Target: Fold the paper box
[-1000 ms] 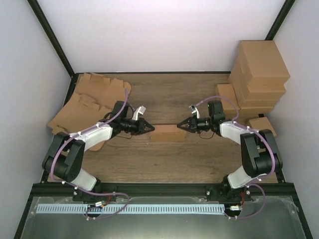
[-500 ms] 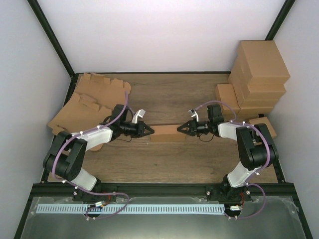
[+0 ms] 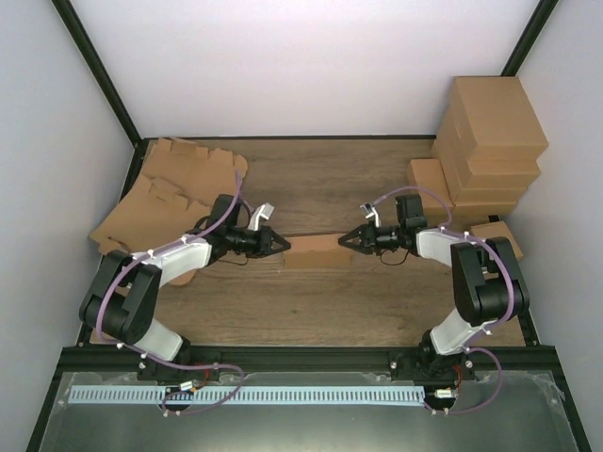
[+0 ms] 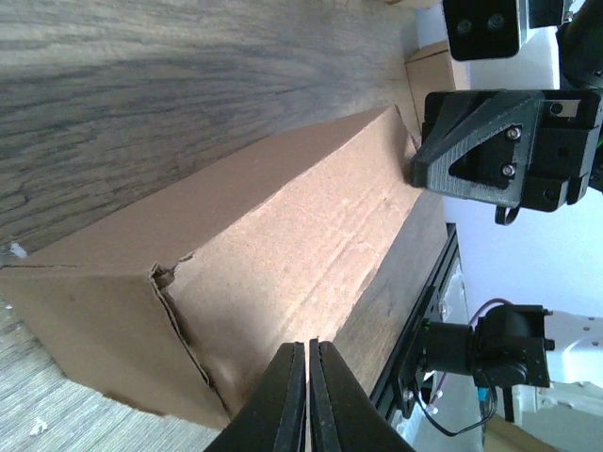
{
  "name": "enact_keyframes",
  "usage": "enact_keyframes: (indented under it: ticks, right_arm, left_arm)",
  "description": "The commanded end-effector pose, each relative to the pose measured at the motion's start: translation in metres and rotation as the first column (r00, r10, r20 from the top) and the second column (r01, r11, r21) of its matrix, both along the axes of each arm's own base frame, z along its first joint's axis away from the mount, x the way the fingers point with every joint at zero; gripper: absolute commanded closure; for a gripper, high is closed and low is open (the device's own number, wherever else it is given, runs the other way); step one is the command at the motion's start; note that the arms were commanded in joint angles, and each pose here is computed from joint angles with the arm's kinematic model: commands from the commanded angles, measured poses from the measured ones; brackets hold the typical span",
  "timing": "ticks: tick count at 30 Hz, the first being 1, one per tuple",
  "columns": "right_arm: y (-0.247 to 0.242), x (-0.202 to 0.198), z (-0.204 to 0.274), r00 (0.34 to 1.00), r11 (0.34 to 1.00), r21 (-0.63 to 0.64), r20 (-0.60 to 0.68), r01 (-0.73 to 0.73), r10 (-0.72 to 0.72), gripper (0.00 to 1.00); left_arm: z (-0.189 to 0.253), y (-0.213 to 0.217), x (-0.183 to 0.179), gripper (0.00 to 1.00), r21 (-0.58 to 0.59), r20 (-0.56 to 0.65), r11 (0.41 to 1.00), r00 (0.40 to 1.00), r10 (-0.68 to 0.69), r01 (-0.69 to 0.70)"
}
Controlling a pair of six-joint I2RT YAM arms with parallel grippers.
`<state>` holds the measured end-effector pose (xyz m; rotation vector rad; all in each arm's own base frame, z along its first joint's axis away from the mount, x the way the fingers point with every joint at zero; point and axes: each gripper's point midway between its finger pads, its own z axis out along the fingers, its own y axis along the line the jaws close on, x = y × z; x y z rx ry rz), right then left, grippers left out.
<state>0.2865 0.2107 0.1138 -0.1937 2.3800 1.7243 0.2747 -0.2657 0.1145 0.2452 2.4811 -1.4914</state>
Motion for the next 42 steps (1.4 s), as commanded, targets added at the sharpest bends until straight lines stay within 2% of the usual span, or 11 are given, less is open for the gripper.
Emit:
enact_keyframes:
  ticks: [1, 15, 21, 25, 31, 37, 40, 42]
  right_arm:
    - [-0.013, 0.016, 0.02, 0.997, 0.999, -0.013, 0.061, 0.039, -0.038, 0.99]
    - [-0.018, 0.01, -0.027, 0.998, 0.998, -0.029, -0.038, 0.056, -0.058, 0.99]
    - [-0.02, 0.009, -0.025, 0.997, 0.996, -0.056, -0.025, 0.071, -0.072, 0.99]
    - [-0.025, 0.001, -0.024, 0.995, 0.99, -0.101, -0.03, 0.097, -0.1, 0.99]
    - [-0.034, -0.033, -0.031, 0.988, 0.98, -0.147, -0.059, 0.132, -0.142, 0.99]
    - [-0.038, -0.048, -0.04, 0.984, 0.974, -0.179, -0.081, 0.142, -0.159, 0.99]
    - [-0.043, -0.048, -0.031, 0.982, 0.962, -0.219, -0.053, 0.165, -0.18, 0.99]
    - [-0.049, -0.045, -0.023, 0.977, 0.946, -0.257, -0.022, 0.2, -0.212, 0.95]
  left_arm:
    - [0.013, 0.008, 0.006, 0.95, 0.03, 0.039, 0.999, 0.999, 0.032, -0.033]
    - [-0.028, 0.011, -0.007, 0.95, 0.028, -0.044, 0.999, 0.999, 0.026, -0.025]
    - [-0.024, 0.013, -0.009, 0.95, 0.034, -0.042, 0.999, 0.999, 0.031, -0.03]
    - [-0.022, 0.02, -0.014, 0.95, 0.081, -0.059, 0.996, 0.997, 0.053, -0.048]
    - [-0.026, 0.022, -0.045, 0.94, 0.076, -0.109, 0.996, 0.993, 0.052, -0.043]
    - [-0.056, 0.023, -0.065, 0.94, 0.077, -0.181, 0.997, 0.983, 0.043, -0.03]
    - [-0.046, 0.025, -0.068, 0.93, 0.098, -0.156, 0.995, 0.987, 0.043, -0.028]
    - [-0.036, 0.032, -0.067, 0.91, 0.142, -0.118, 0.989, 0.991, 0.07, -0.052]
